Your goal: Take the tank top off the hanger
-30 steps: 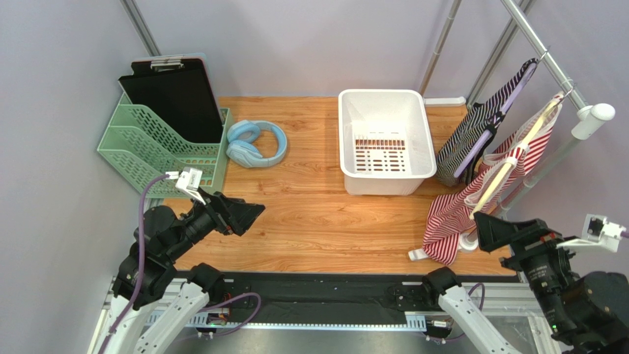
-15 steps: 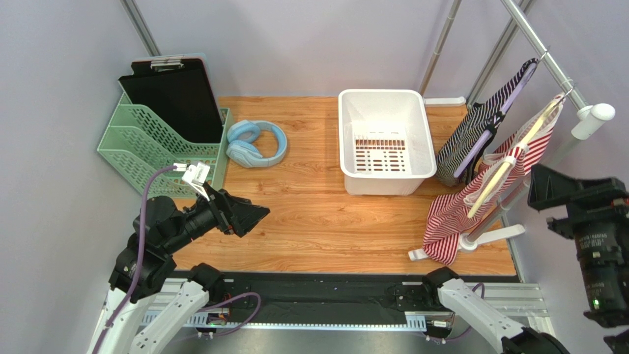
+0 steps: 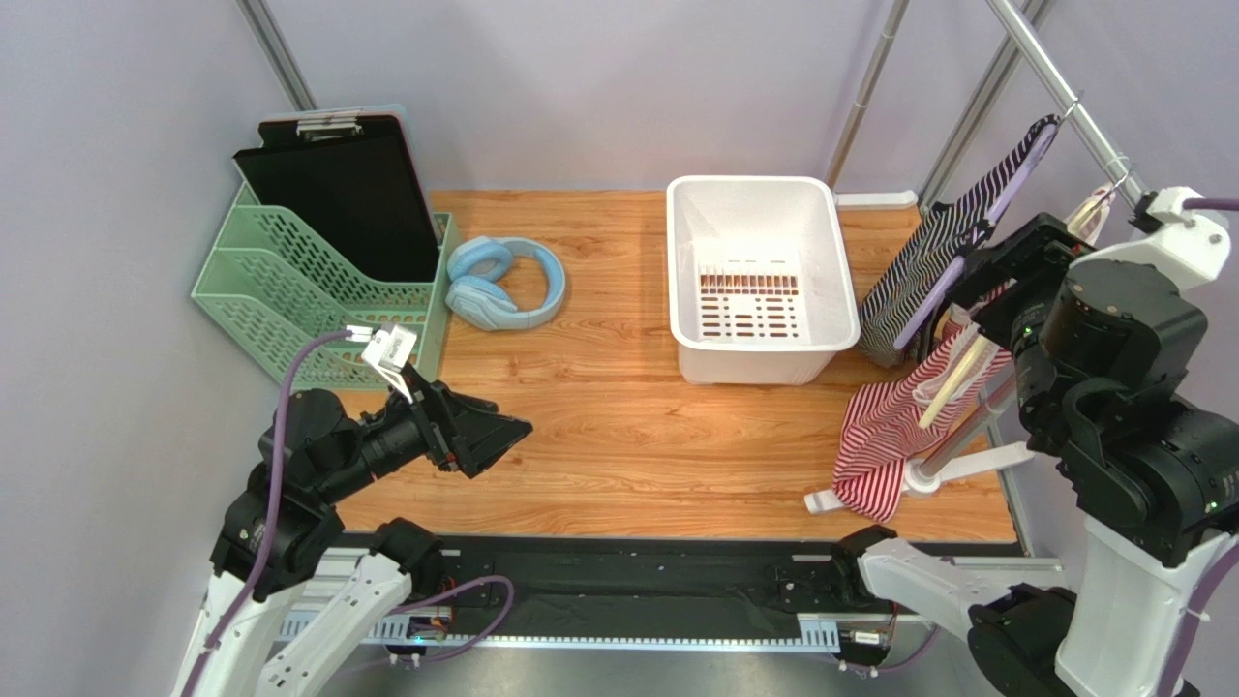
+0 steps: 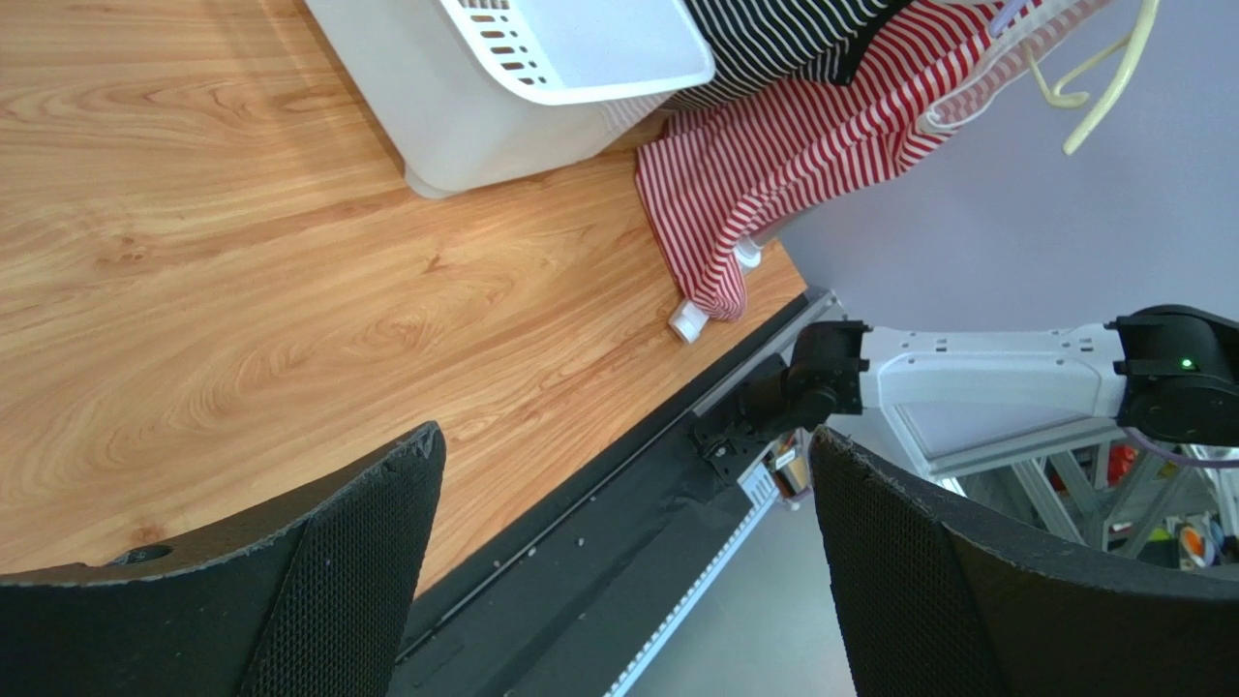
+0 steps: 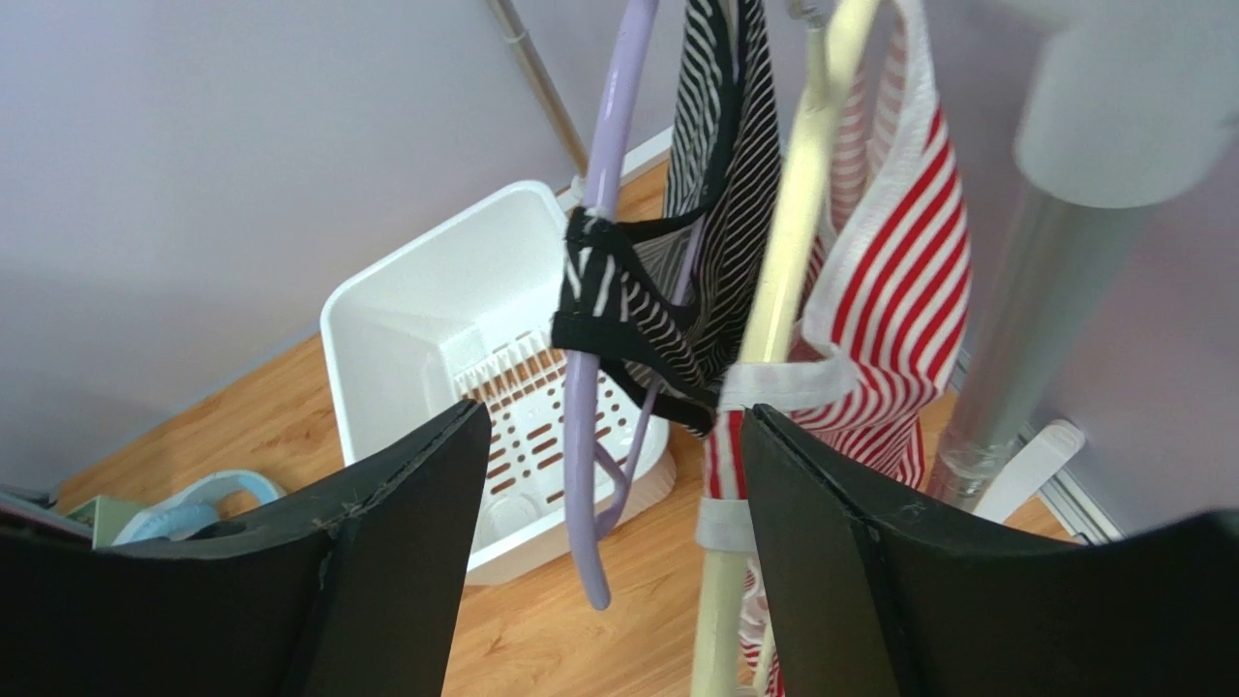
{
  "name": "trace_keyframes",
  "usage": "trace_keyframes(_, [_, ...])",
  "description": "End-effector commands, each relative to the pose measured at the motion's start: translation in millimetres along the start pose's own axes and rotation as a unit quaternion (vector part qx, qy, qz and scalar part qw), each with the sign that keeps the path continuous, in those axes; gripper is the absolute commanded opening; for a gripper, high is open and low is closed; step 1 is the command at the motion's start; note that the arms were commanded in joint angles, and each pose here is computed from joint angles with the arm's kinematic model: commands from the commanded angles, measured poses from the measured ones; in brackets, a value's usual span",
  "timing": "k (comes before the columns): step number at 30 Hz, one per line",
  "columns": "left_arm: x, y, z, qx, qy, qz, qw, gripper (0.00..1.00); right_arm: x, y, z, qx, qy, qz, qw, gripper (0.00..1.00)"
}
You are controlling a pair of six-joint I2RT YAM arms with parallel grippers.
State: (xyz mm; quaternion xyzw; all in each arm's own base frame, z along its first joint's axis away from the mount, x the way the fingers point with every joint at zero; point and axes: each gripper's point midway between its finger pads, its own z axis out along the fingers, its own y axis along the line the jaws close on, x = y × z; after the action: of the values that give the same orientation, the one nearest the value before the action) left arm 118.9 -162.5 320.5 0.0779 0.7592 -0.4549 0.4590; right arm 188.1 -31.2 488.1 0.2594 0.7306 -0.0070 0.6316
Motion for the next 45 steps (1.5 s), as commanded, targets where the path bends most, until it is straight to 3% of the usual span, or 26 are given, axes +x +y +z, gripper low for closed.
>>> trace_keyframes(1, [-4.1, -10.6, -6.0, 0.016, -0.004, 0.002, 1.0, 0.98, 14.4, -50.6, -14.8, 0.078, 0.012, -0.057, 0.995, 0.69])
trace_keyframes(14, [-1.2, -10.0, -7.3, 0.016, 0.0, -0.002, 1.0, 0.97, 23.0, -55.2, 0.9, 0.124, 0.014, -0.096, 0.988, 0.65])
trace_keyframes(31, [1.2, -11.1, -14.9, 0.011, 0.002, 0.001, 1.0, 0.97, 43.9, -61.3, 14.4, 0.157, 0.021, -0.112, 0.981, 0.5])
trace_keyframes(45, [-2.0, -14.5, -21.9, 0.006, -0.001, 0.007, 1.0, 0.97, 21.5, -52.6, 6.5, 0.135, -0.004, -0.059, 0.989, 0.0])
